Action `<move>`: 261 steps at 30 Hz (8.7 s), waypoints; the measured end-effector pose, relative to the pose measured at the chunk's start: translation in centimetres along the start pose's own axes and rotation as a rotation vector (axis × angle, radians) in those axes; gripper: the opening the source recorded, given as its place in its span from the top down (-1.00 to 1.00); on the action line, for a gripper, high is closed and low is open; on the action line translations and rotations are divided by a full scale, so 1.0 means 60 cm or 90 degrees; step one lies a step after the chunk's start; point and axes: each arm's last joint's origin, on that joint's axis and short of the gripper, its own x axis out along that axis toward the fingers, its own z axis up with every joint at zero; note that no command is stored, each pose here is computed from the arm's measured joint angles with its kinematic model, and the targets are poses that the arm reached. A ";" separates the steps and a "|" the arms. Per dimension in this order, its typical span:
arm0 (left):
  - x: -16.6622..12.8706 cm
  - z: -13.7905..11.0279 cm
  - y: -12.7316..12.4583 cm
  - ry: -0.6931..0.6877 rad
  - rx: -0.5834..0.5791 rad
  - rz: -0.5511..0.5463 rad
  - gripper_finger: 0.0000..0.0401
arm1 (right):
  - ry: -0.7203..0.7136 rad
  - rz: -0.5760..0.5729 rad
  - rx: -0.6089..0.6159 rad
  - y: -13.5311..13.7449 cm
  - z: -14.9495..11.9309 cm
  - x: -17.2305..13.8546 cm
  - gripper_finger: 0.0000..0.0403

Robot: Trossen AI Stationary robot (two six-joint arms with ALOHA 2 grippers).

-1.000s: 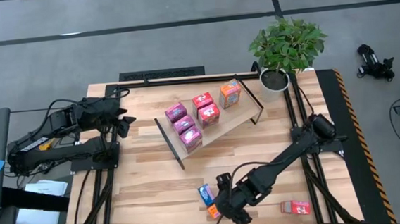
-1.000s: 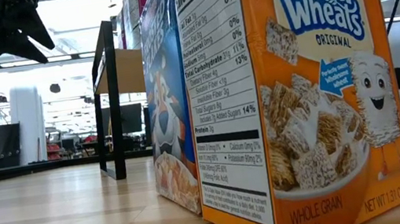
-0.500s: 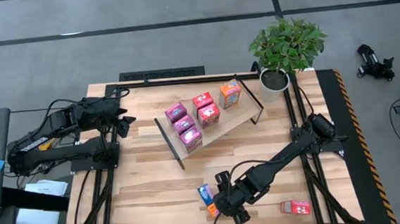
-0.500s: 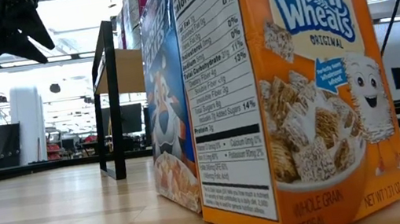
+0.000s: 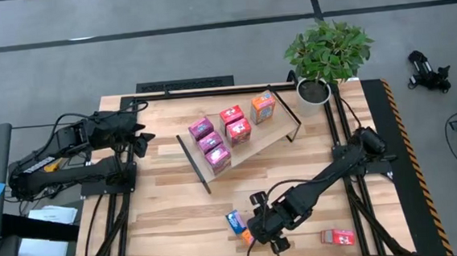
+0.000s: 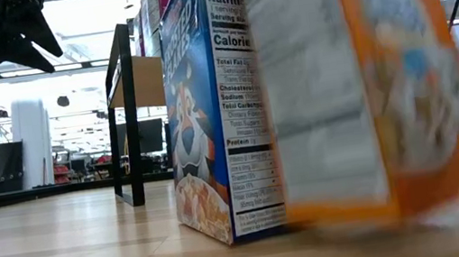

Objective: Stack cereal on shelf
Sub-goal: Put the orange cereal box aligned with the other orange cereal box on the shelf, then put the red cereal box aligned with the other red cereal boxes on the shelf

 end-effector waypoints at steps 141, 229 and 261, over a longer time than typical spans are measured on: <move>0.000 0.004 0.004 -0.031 -0.015 0.060 -0.34 | 0.030 -0.272 0.116 -0.342 -0.206 -0.327 0.89; 0.000 0.004 0.004 -0.029 0.031 0.062 -0.34 | 0.178 0.007 0.611 0.019 -0.246 -0.230 -0.15; 0.000 0.004 0.004 -0.030 -0.005 0.064 -0.34 | 0.265 0.027 0.437 0.163 -0.277 -0.172 -0.09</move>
